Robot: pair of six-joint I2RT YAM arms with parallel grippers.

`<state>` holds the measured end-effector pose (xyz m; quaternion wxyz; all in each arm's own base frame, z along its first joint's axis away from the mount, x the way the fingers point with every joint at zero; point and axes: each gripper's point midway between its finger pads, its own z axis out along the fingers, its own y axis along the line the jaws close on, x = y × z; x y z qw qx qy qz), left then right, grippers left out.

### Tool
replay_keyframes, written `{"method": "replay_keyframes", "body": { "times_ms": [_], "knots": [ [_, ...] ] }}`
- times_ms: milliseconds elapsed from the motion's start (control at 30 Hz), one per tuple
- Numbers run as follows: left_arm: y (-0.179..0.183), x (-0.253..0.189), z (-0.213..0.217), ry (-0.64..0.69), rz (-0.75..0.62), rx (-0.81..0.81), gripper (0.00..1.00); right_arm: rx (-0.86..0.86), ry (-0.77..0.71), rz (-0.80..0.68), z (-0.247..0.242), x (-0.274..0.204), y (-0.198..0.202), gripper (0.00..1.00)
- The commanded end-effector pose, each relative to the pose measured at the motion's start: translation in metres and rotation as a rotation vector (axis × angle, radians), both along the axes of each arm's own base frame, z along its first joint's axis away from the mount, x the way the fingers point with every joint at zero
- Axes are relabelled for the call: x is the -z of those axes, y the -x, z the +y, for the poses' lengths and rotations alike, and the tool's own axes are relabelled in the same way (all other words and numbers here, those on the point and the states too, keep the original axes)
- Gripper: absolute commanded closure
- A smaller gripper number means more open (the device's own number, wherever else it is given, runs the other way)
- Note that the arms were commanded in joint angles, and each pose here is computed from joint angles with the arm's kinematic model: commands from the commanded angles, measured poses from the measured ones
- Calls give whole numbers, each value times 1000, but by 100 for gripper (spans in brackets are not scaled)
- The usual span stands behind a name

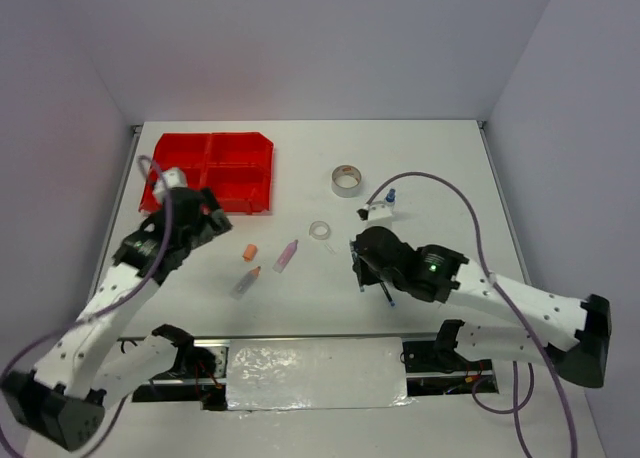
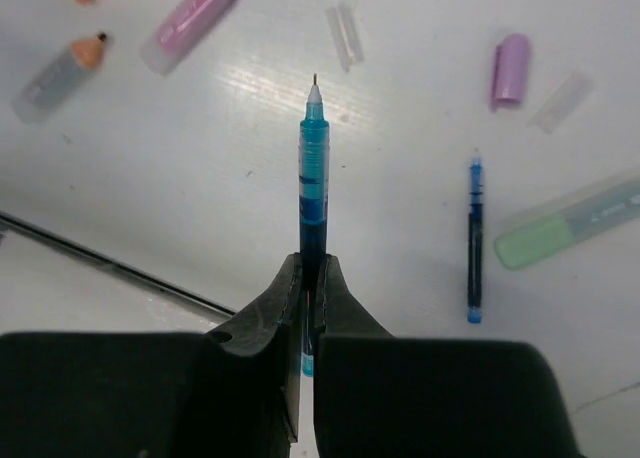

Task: Sort the stationery into containers
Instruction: Pick up the pen from the center of the board, then pick up the pen cap from the center of the board.

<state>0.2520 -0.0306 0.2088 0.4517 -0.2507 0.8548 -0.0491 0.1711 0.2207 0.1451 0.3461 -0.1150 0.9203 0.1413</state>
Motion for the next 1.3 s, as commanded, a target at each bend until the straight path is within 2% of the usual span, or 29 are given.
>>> {"method": "replay_keyframes", "body": {
  "times_ms": [0, 33, 67, 100, 133, 167, 200, 233, 300, 333, 367, 433, 467, 633, 767, 900, 1267],
  "knots": [
    [-22, 11, -82, 151, 2, 64, 1, 115, 60, -38, -42, -17, -1, 99],
    [-13, 3, -125, 148, -13, 156, 1, 138, 61, -56, -49, -21, -2, 99],
    [-14, 2, -142, 171, -15, 131, 1, 150, 35, -73, -56, -29, 0, 99],
    [-18, 26, -154, 98, 51, 112, 1, 159, 30, -76, -62, -32, 2, 99],
    [-21, 17, -179, 137, 48, 127, 3, 176, 25, -91, -68, -35, 2, 99],
    [-23, 42, -192, 78, 122, 125, 5, 193, 1, -108, -75, -42, 4, 99],
    [-26, 47, -202, 58, 129, 111, 9, 216, 7, -104, -84, -41, 7, 99],
    [-28, 34, -226, 74, 107, 134, 10, 224, 3, -111, -88, -44, 8, 99],
    [-30, 66, -243, -4, 186, 101, 11, 228, -5, -117, -97, -48, 13, 99],
    [-36, 55, -262, 32, 180, 103, 11, 227, -7, -114, -99, -48, 14, 99],
    [-39, 80, -271, -21, 235, 102, 12, 227, -3, -115, -103, -49, 16, 99],
    [-42, 84, -290, -11, 281, 105, 14, 226, -7, -114, -107, -49, 20, 99],
    [-43, 102, -293, -43, 316, 90, 15, 224, -14, -115, -108, -50, 21, 99],
    [-49, 121, -301, -45, 340, 50, 20, 189, -79, -138, -104, -58, 23, 98],
    [-51, 137, -303, -77, 369, 41, 24, 153, -53, -124, -98, -52, 23, 98],
    [-51, 152, -302, -86, 391, 41, 43, 138, -24, -111, -94, -48, 22, 99],
    [-58, 180, -302, -80, 439, 47, 43, 115, -25, -111, -90, -46, 21, 99]
  ]
}}
